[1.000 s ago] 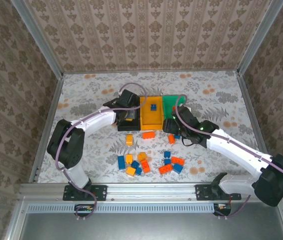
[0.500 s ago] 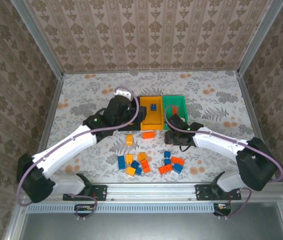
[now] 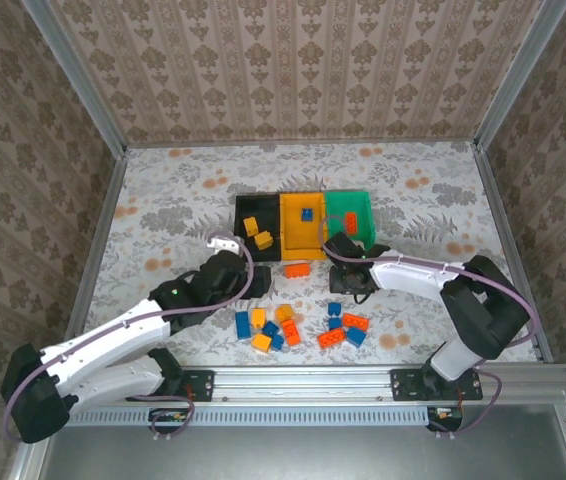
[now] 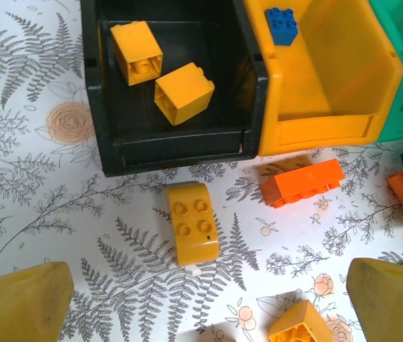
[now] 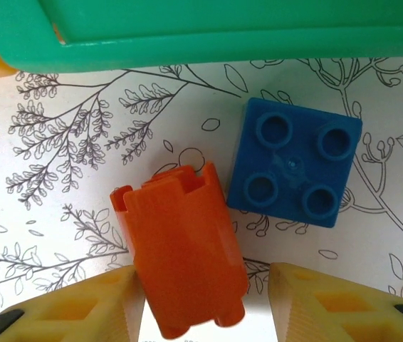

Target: Sort the legos into containers by color

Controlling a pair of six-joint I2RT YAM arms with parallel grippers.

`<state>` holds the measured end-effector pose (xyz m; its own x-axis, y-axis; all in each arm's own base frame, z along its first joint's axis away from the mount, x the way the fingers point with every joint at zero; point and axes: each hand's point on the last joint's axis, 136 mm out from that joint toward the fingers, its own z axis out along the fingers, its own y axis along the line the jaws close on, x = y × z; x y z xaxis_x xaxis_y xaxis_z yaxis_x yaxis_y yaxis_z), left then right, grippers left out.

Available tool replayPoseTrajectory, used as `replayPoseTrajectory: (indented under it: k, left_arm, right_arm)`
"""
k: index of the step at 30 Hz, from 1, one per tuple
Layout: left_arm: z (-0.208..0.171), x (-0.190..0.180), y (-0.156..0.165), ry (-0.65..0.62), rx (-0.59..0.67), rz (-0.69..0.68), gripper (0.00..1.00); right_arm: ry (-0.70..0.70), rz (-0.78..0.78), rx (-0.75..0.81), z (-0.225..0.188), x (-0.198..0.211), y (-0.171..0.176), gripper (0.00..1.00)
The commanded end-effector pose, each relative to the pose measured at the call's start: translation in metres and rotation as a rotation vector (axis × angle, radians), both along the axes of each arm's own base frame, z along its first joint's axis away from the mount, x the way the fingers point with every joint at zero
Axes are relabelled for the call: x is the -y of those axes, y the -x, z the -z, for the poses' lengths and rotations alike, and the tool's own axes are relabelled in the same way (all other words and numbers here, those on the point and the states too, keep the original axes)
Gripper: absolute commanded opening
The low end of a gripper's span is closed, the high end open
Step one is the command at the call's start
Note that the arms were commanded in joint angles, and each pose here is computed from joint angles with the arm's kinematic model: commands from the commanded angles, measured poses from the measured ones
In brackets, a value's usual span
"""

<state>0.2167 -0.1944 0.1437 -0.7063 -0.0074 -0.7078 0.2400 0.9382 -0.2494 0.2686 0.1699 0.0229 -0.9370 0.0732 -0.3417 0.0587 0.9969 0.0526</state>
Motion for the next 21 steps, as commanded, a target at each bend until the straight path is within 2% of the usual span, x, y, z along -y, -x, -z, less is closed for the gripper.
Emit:
replayPoseTrajectory:
  k: [1,10,21]
  left_arm:
    - [0.005,-0.01,0.003,0.004,-0.015,-0.055,1.0]
    - [0.012,-0.012,0.005,-0.001,-0.024,-0.055,1.0]
    - [0.017,-0.014,0.005,-0.014,-0.027,-0.06,1.0]
  right_arm:
    - [0.023,0.012,0.048,-0.005,-0.002,-0.018,0.51]
    - [0.034,-0.005,0.054,0.002,-0.009,-0.03,0.51]
    - [-0.03,-0.032,0.051,-0.012,-0.011,-0.012,0.31]
